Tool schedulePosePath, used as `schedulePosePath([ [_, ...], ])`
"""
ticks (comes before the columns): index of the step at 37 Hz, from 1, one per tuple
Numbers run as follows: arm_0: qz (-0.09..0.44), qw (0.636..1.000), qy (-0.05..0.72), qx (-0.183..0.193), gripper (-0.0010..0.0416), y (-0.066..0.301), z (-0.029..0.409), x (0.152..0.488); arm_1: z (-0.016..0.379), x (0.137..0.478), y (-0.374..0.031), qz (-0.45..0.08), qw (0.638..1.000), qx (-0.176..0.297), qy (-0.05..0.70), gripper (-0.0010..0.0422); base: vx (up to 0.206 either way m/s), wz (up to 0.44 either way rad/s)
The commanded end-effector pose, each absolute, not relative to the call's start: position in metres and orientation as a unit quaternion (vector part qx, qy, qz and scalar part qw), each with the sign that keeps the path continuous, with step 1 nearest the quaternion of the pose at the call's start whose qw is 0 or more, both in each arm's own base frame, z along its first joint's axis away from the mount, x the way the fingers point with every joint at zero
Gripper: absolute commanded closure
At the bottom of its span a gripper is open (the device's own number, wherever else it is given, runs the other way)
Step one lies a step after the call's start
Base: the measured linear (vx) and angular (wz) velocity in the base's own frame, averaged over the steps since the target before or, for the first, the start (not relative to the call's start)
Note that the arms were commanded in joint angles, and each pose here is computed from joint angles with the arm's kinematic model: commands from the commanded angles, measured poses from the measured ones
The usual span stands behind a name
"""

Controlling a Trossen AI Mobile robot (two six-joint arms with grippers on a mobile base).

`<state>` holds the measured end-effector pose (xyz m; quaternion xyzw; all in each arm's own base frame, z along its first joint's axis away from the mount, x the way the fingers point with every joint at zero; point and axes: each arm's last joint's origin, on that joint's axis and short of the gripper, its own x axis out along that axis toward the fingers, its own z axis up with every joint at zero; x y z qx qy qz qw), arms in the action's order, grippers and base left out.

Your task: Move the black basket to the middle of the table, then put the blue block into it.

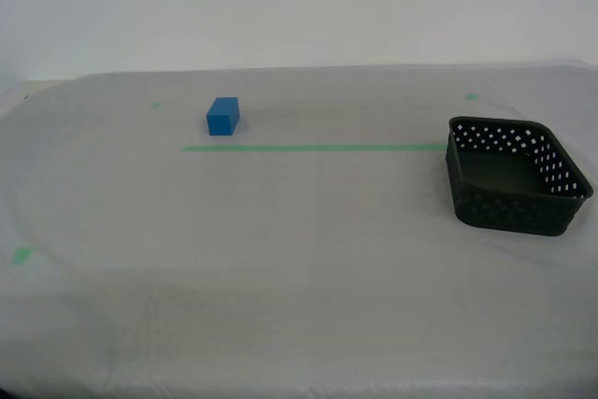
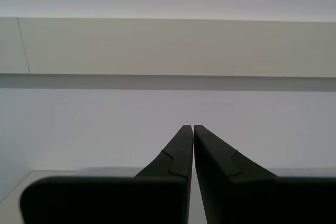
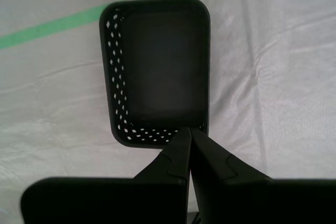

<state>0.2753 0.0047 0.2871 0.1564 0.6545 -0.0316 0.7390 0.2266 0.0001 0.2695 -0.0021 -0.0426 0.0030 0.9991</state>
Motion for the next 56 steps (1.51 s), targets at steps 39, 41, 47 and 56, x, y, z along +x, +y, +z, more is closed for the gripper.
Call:
schedulePosePath([
  [39,-0.075,0.749,0.65,0.106,0.0402,0.001,0.273,0.285,0.27,0.227,0.0,0.003,0.999,-0.001,-0.045,0.0412,0.0,0.0],
  [41,-0.073,0.748,0.652,0.104,0.0403,0.002,0.272,0.284,0.27,0.227,0.0,0.003,0.999,-0.001,-0.045,0.0412,0.0,0.0],
  [47,-0.066,0.75,0.651,0.096,0.0403,0.002,0.27,0.285,0.27,0.227,0.0,0.003,0.999,-0.001,-0.045,0.0412,0.0,0.0],
  [56,-0.052,0.754,0.649,0.083,0.0403,0.002,0.258,0.285,0.27,0.227,0.0,0.003,0.999,-0.001,-0.045,0.0412,0.0,0.0],
])
